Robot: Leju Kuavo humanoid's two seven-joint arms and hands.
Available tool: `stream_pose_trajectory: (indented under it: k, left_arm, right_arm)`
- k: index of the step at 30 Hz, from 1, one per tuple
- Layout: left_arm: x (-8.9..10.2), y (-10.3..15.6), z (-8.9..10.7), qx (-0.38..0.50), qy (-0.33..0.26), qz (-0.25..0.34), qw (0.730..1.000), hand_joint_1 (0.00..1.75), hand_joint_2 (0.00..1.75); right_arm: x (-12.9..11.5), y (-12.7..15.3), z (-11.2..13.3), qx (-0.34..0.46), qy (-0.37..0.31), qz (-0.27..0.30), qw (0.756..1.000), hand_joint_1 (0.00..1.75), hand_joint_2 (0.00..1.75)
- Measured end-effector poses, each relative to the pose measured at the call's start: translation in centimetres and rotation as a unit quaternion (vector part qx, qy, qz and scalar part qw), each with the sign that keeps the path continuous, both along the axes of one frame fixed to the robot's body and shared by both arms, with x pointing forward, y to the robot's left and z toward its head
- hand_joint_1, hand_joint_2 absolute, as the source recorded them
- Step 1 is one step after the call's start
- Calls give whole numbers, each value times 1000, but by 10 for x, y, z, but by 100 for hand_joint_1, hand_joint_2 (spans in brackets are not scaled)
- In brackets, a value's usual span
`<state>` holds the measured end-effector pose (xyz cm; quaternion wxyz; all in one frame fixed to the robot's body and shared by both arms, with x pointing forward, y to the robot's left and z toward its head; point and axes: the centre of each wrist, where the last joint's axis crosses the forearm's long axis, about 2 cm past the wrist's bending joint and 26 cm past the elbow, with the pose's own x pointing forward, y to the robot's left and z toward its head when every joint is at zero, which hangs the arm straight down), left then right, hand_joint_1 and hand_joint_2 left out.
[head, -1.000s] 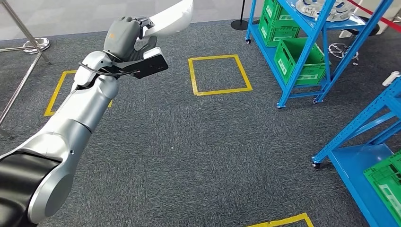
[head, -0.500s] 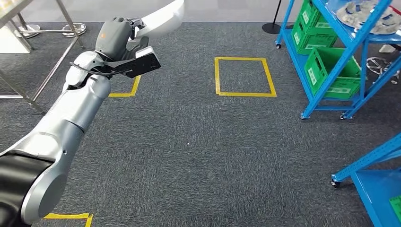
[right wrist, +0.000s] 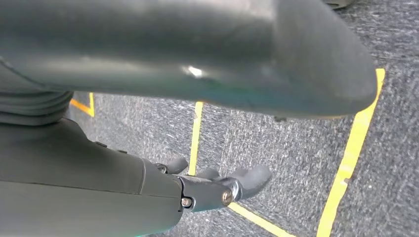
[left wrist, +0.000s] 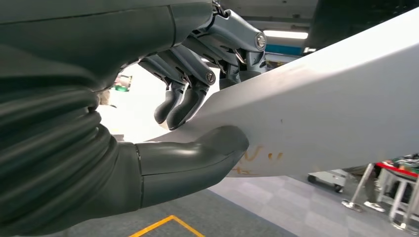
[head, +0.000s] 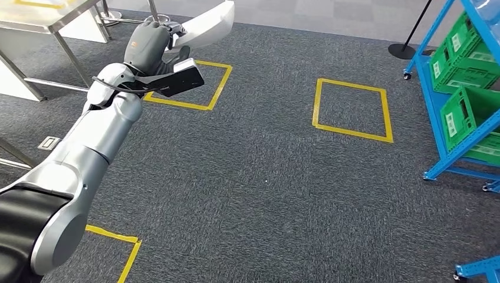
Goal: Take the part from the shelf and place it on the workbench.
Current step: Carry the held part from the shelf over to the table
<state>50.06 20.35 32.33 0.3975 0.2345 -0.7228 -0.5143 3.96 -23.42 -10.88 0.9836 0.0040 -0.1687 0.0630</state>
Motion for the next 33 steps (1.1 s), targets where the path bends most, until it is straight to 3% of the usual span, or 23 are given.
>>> stream_pose_trajectory:
  k: [33]
  left_arm:
    - [0, 10, -8, 1, 2, 16, 1000, 145, 175]
  right_arm:
    - [1, 2, 0, 6, 0, 2, 1000, 0, 0]
